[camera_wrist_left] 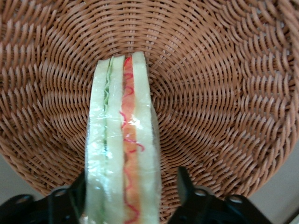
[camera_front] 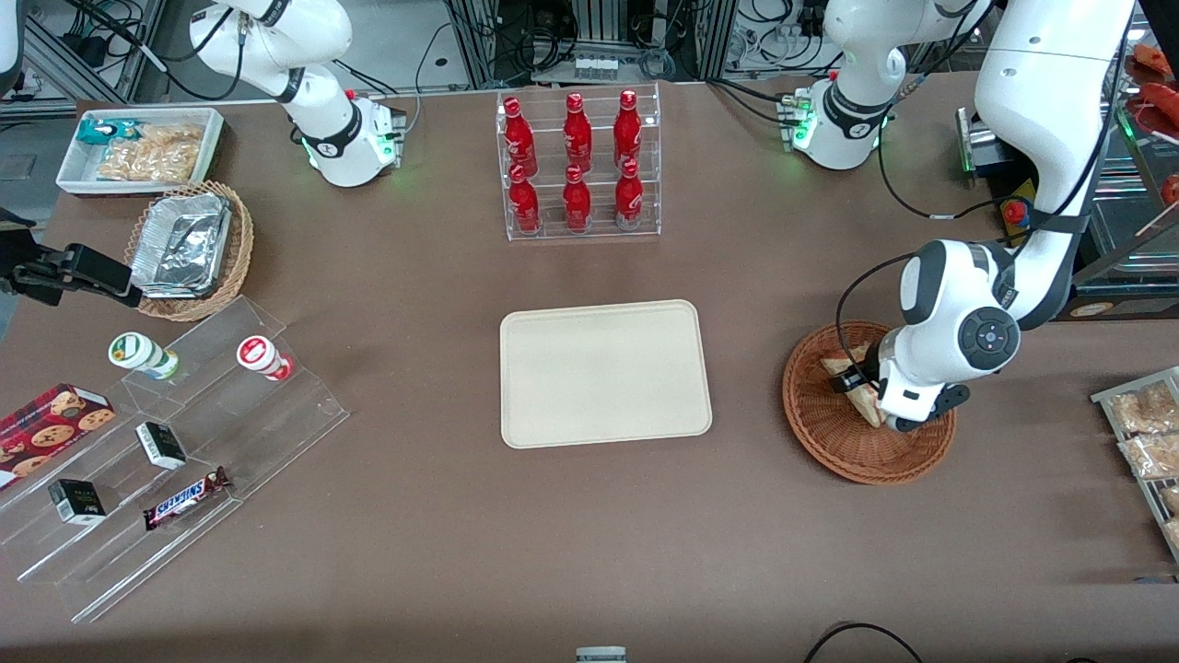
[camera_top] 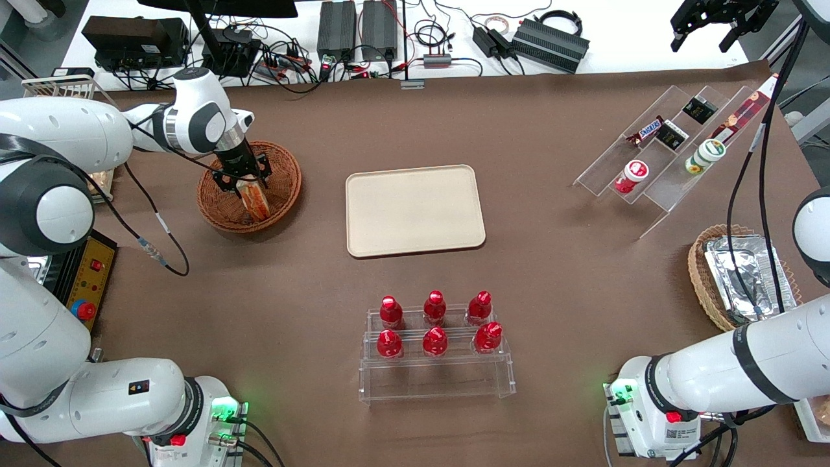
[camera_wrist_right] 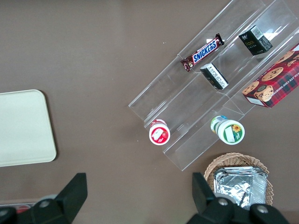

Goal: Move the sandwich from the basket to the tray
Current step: 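Close the left gripper on the wrapped sandwich and lift it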

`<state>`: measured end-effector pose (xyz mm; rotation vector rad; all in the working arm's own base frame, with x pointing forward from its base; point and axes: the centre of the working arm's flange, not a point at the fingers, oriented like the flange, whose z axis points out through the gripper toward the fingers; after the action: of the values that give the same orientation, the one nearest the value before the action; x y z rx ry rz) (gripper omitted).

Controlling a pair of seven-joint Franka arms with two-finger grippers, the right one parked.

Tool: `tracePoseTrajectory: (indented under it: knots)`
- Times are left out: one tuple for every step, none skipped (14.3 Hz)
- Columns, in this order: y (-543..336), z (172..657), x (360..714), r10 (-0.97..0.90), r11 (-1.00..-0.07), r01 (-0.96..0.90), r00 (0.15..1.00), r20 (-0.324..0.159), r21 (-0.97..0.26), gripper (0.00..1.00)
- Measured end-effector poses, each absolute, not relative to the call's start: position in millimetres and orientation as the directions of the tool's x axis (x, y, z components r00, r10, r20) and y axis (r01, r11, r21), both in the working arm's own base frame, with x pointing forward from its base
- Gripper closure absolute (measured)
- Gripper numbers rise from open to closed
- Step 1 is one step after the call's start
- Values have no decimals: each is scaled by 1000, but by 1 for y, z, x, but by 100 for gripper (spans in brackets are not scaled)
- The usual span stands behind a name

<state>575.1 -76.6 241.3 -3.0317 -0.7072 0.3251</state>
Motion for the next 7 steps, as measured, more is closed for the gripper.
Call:
tracePoseTrajectory:
  knots:
    - [-76,241,575,439,-898,437,876,-198,-58,41]
    - [-76,242,575,440,-897,437,876,-196,-58,50]
    - [-76,244,576,440,-897,438,877,-194,-57,60]
    - [-76,247,578,439,-898,437,879,-187,-53,66]
    - [-76,253,581,427,-904,425,888,-171,-45,69]
    - [-76,262,584,394,-918,394,906,-152,-33,74]
    - [-78,273,588,343,-939,344,930,-133,-17,80]
